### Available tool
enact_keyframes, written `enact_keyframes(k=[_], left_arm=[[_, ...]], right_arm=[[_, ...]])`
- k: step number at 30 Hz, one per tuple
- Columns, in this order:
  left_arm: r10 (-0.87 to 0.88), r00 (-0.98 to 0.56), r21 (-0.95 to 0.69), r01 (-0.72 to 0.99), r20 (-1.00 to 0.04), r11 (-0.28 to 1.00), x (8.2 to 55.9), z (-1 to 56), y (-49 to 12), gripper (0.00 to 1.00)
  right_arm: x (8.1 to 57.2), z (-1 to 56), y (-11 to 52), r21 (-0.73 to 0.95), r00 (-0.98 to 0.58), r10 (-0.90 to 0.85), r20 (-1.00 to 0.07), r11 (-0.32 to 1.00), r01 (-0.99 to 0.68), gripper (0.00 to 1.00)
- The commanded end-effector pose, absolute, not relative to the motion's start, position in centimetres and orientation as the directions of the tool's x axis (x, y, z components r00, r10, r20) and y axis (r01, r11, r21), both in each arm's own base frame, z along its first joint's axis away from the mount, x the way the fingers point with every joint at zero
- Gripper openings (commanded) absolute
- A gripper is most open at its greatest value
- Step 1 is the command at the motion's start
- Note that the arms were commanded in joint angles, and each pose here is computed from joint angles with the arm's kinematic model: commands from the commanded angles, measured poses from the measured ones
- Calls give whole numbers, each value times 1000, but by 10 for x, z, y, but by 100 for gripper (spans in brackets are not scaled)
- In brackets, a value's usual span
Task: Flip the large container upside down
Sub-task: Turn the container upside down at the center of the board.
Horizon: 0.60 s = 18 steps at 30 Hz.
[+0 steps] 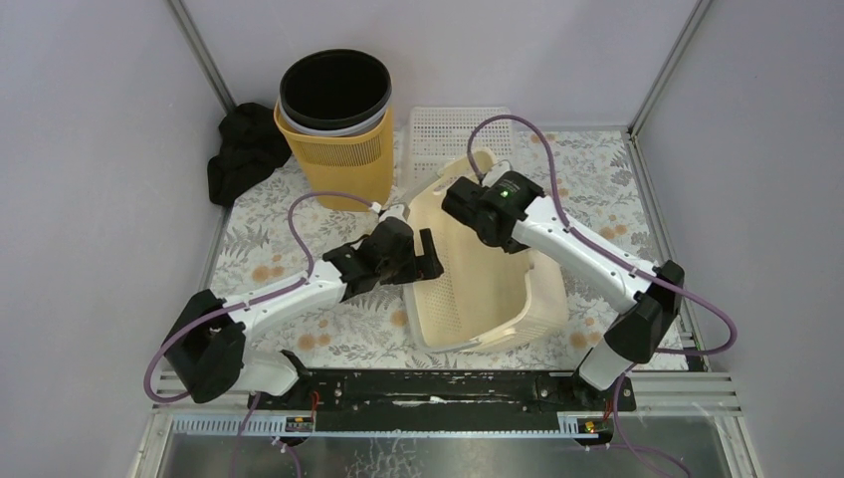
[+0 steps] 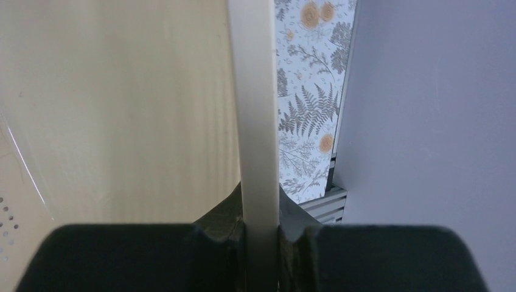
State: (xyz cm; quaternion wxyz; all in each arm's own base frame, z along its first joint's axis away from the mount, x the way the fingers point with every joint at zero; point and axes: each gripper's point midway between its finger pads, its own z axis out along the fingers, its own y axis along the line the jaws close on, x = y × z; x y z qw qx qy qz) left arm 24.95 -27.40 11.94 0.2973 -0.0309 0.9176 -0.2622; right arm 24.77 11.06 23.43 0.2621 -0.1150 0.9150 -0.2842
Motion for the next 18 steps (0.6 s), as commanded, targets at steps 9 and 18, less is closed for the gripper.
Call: enact_keyframes(k=[9,18], left_arm=[[-239,-830,-481,40,-505,876,240,87,-256,100],[-248,-843,-470,7,-477,882,219,87,-233,100]], right_arm=[[242,202,176,-582,-817,-441,-372,796,-165,23],[254,207,180,-624,-785,-466,-408,770,-133,9]])
